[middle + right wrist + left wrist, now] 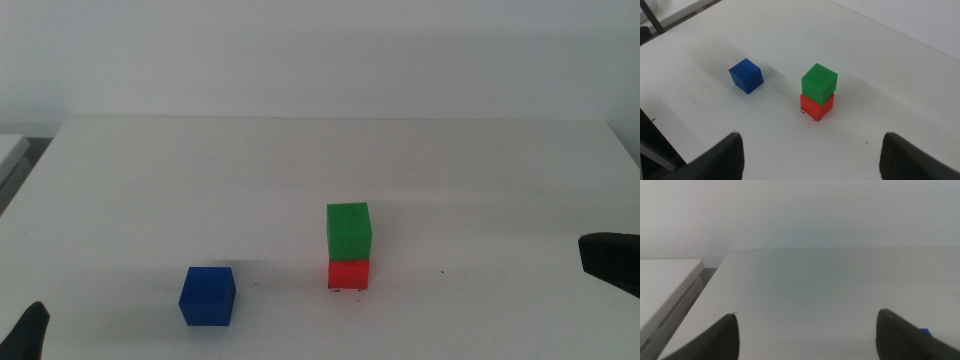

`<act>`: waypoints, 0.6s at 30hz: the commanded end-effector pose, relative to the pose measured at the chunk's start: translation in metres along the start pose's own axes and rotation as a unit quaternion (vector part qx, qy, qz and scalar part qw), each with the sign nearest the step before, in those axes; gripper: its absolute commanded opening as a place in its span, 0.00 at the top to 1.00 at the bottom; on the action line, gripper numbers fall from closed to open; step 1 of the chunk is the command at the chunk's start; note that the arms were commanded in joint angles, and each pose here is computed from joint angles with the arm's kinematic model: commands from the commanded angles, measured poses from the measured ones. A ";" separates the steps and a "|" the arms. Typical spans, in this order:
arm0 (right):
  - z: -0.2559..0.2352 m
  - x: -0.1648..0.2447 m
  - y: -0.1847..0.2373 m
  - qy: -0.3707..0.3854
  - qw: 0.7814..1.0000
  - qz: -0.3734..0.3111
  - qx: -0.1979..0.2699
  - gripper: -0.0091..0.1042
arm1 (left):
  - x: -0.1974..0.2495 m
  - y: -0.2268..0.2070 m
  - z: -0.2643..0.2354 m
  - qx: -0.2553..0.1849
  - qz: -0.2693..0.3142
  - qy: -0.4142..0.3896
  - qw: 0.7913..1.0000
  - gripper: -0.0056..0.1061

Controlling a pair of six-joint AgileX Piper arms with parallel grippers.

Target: Stack red cubes first, then green, then blue cubes in a specific spot.

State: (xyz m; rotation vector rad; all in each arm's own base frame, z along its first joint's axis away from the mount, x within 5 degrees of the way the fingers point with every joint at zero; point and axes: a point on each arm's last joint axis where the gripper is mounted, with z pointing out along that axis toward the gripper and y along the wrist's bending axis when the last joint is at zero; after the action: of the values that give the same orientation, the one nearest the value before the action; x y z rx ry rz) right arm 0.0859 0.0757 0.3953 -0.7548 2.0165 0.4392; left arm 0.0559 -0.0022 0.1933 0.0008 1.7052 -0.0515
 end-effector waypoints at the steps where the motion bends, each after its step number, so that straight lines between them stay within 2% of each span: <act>1: -0.001 0.000 -0.001 -0.008 1.000 0.000 0.003 0.20 | -0.001 0.000 0.000 -0.002 0.004 -0.008 1.000 0.12; 4: -0.001 0.000 -0.001 -0.008 1.000 0.000 0.003 0.20 | -0.001 0.000 0.000 -0.002 0.005 -0.008 1.000 0.12; 8: -0.001 0.000 -0.001 -0.008 1.000 0.000 0.003 0.20 | -0.058 -0.007 0.007 0.018 -0.041 0.143 0.989 0.12; 9: -0.001 0.000 -0.001 -0.009 1.000 -0.001 0.004 0.20 | -0.076 -0.010 0.013 0.033 -0.026 0.160 0.986 0.12; 12: -0.001 0.000 -0.001 -0.009 1.000 0.000 0.003 0.20 | -0.110 -0.020 0.029 0.080 -0.042 0.245 0.965 0.12; 18: -0.001 0.000 -0.001 -0.009 1.000 0.000 0.003 0.20 | -0.129 -0.029 0.083 0.112 -0.071 0.394 0.909 0.12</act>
State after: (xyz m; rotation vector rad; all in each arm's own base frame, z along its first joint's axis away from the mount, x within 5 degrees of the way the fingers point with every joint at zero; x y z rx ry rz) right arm 0.0859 0.0757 0.3953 -0.7548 2.0165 0.4392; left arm 0.1437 -0.0268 0.3121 0.0662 2.4260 -0.3598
